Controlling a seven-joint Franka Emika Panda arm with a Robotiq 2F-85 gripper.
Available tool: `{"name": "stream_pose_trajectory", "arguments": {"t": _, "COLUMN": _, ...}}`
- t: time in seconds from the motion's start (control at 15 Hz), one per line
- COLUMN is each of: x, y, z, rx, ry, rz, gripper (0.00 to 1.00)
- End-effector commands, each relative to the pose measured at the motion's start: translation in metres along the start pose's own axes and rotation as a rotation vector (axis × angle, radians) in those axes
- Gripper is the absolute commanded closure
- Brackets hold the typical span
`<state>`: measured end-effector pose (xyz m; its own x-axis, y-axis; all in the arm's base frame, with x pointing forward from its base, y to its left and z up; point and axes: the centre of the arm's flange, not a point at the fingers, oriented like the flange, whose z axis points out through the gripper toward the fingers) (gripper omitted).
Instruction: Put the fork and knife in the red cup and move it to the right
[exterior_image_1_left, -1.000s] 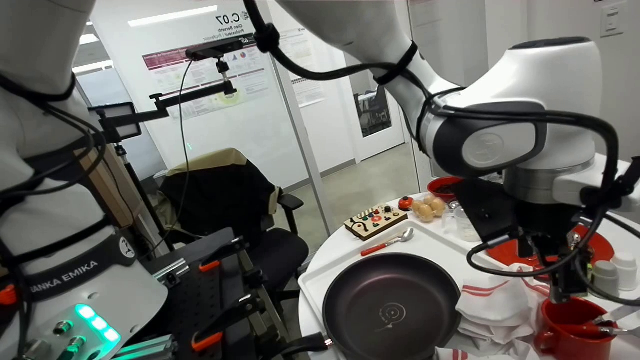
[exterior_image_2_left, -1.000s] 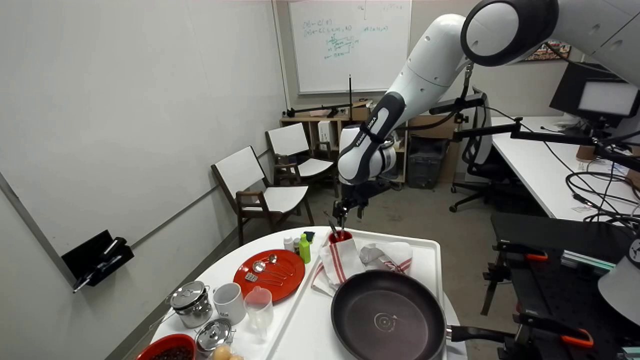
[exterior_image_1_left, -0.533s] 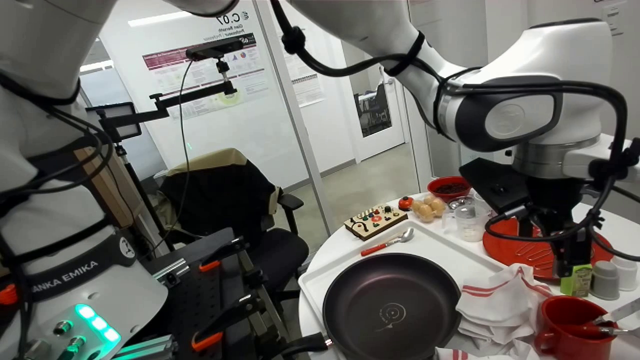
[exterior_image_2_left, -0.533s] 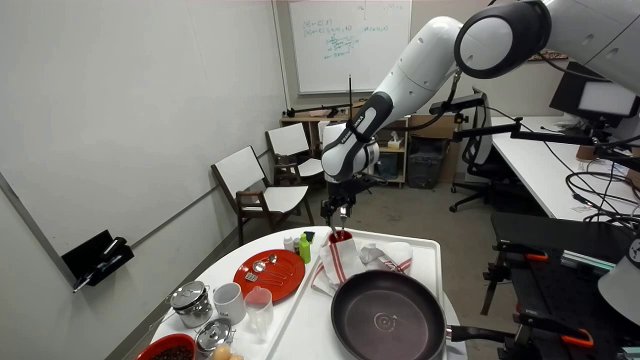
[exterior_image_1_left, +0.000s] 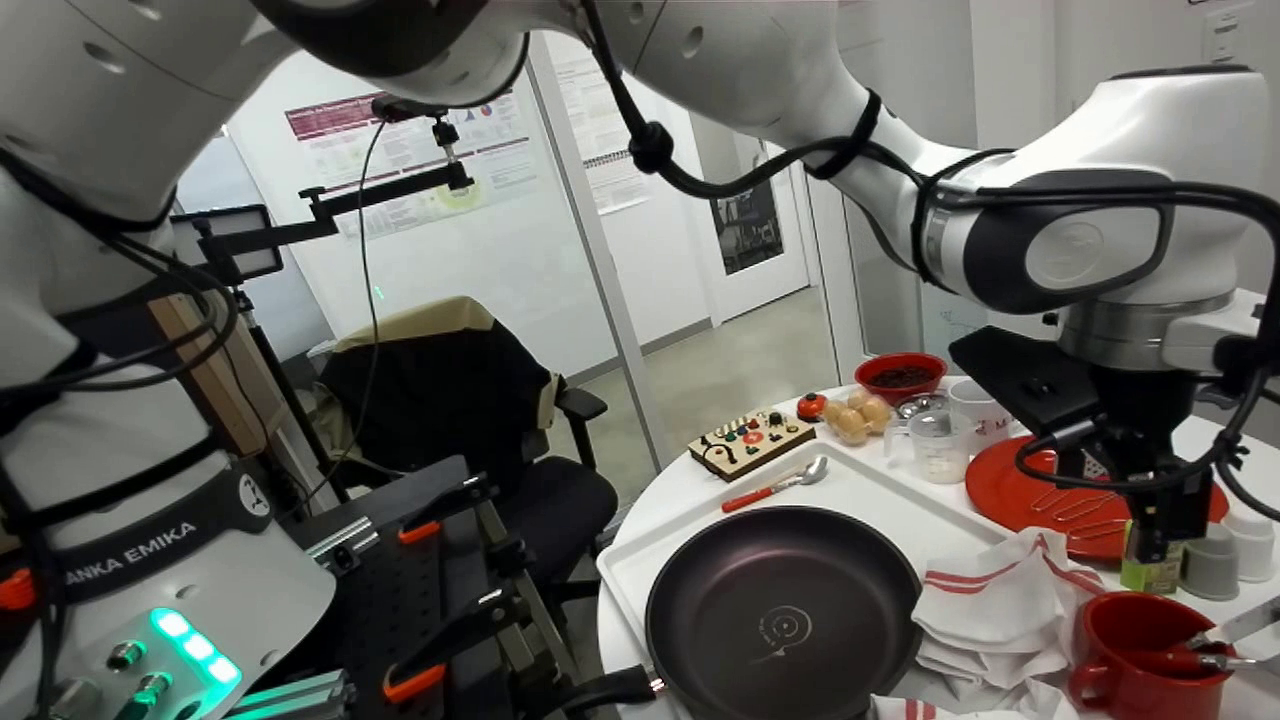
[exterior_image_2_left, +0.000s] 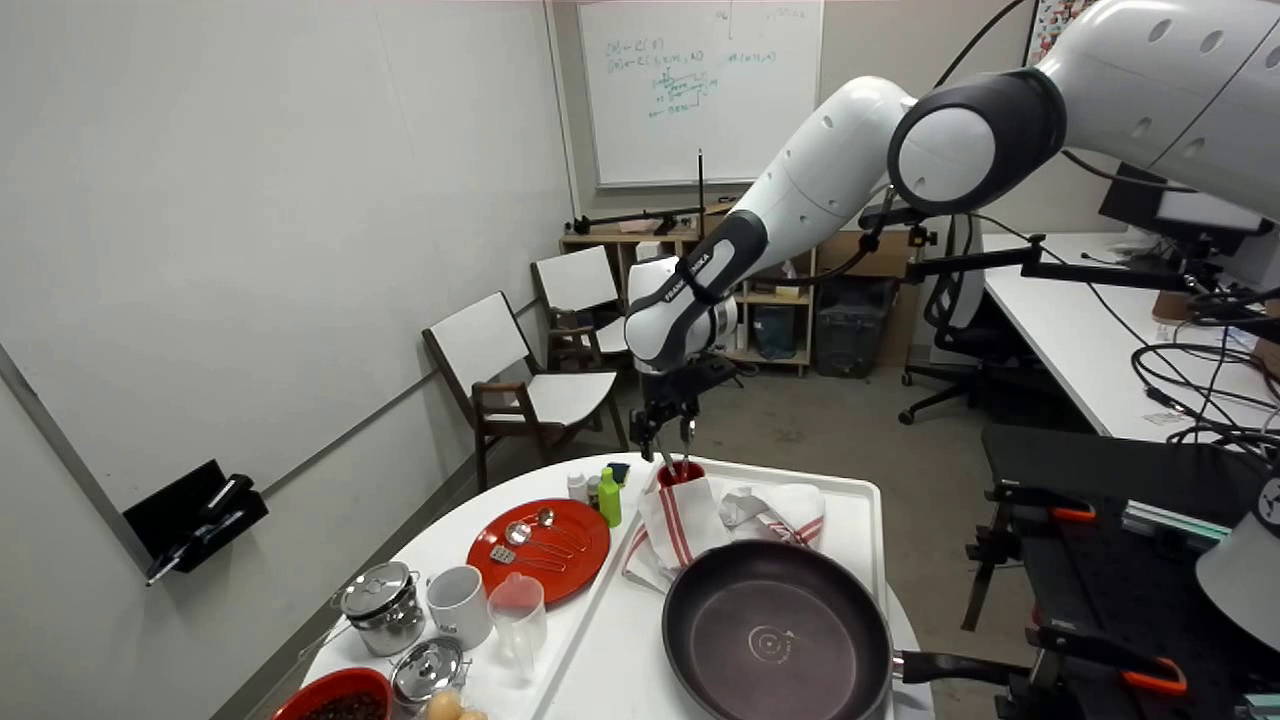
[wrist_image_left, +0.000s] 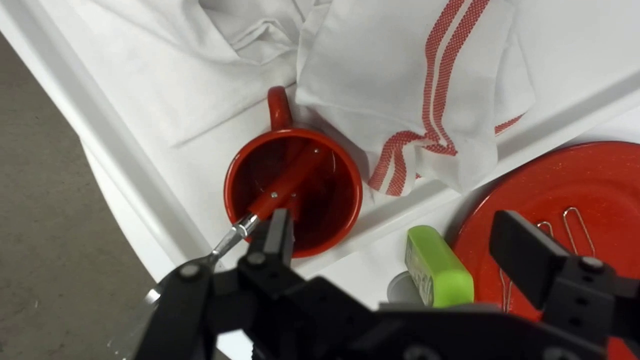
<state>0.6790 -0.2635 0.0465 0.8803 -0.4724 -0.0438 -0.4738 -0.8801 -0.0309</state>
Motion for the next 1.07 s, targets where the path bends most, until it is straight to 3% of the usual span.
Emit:
{"name": "stream_pose_trajectory", "arguments": {"t": 0.0, "x": 0.034, "y": 0.008, "z": 0.015, "rx": 0.011, "ry": -0.02, "rz": 0.018, "gripper": 0.0}}
{"name": "stream_pose_trajectory", "arguments": {"t": 0.53, "x": 0.045, "y": 0.007, "z": 0.055, "rx": 0.025, "ry": -0.055, "rz": 0.016, "gripper": 0.0}}
{"name": "stream_pose_trajectory", "arguments": {"t": 1.0, "x": 0.048, "y": -0.004, "z": 0.066, "rx": 0.035, "ry": -0.028, "rz": -0.006, "gripper": 0.0}}
